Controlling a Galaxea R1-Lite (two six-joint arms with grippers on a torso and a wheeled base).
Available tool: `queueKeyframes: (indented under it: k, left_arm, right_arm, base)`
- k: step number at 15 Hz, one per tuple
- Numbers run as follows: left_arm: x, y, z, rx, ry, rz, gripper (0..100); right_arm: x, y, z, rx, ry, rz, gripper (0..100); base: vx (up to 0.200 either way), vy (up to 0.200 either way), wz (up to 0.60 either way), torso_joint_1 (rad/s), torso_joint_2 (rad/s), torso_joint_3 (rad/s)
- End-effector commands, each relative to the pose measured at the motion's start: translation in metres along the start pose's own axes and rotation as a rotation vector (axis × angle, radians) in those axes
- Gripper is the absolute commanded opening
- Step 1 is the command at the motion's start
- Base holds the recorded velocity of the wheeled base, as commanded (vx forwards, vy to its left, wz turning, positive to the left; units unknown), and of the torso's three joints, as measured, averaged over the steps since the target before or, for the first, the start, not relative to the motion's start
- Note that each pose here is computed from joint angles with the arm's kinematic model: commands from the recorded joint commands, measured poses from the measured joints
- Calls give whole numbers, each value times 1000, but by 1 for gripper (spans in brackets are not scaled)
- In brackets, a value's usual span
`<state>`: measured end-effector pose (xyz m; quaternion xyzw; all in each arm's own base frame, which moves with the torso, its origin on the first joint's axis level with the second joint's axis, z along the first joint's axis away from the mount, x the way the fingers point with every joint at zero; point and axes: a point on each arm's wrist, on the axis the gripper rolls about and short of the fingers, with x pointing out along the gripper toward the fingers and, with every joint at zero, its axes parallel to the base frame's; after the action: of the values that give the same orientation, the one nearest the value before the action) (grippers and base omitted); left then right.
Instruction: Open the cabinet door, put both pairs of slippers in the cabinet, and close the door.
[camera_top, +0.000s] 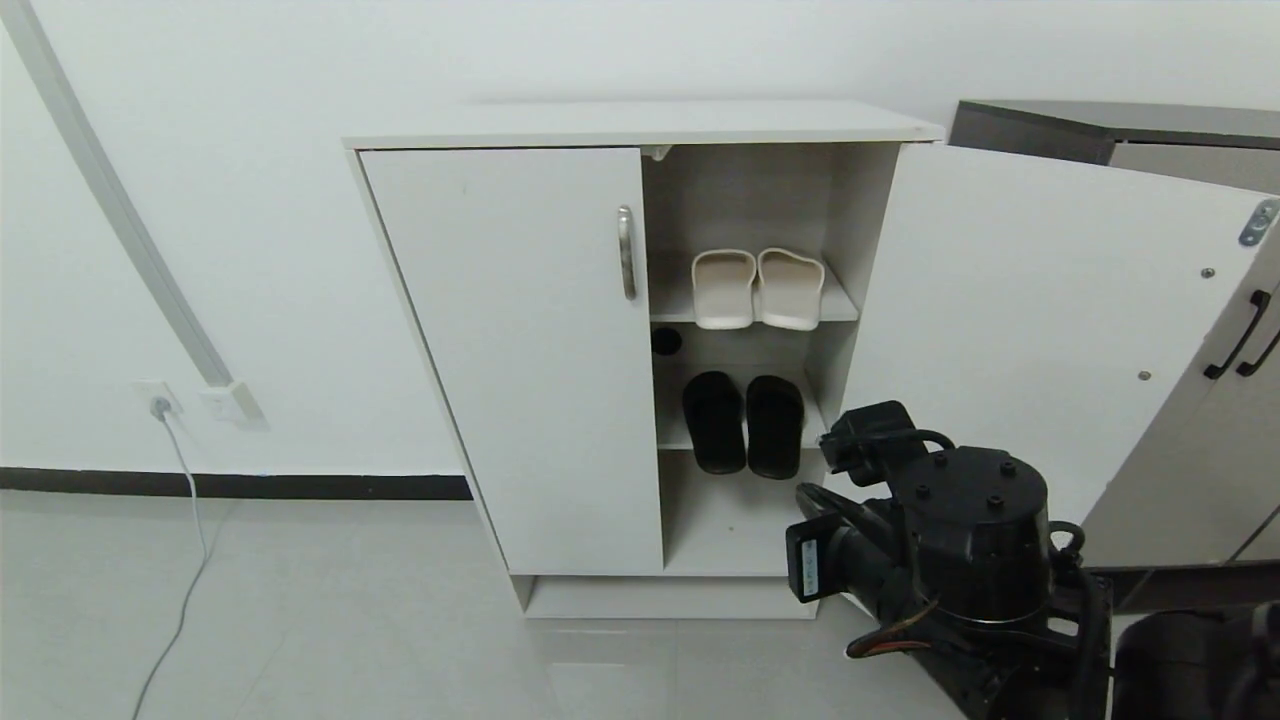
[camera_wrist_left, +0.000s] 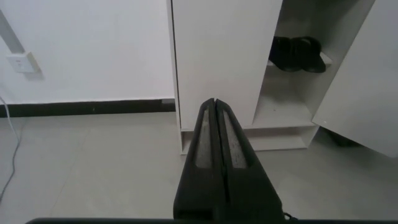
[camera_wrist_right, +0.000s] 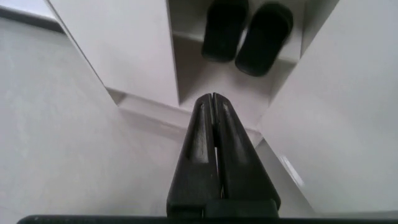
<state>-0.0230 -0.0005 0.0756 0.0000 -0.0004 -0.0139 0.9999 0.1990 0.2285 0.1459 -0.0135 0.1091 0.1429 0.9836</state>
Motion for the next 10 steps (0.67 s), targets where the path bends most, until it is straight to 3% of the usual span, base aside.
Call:
queueKeyframes:
  k: [1,10]
  left_arm:
    - [0,0,0,0,-1,0,0]
    - [0,0,0,0,-1,0,0]
  right_arm:
    - [0,0,-1,-2,2,-1,0]
    - [1,0,-4,-4,3,-3,0]
  base:
    - [0,0,0,56,-447,-369]
    - [0,0,0,100,-474,-349]
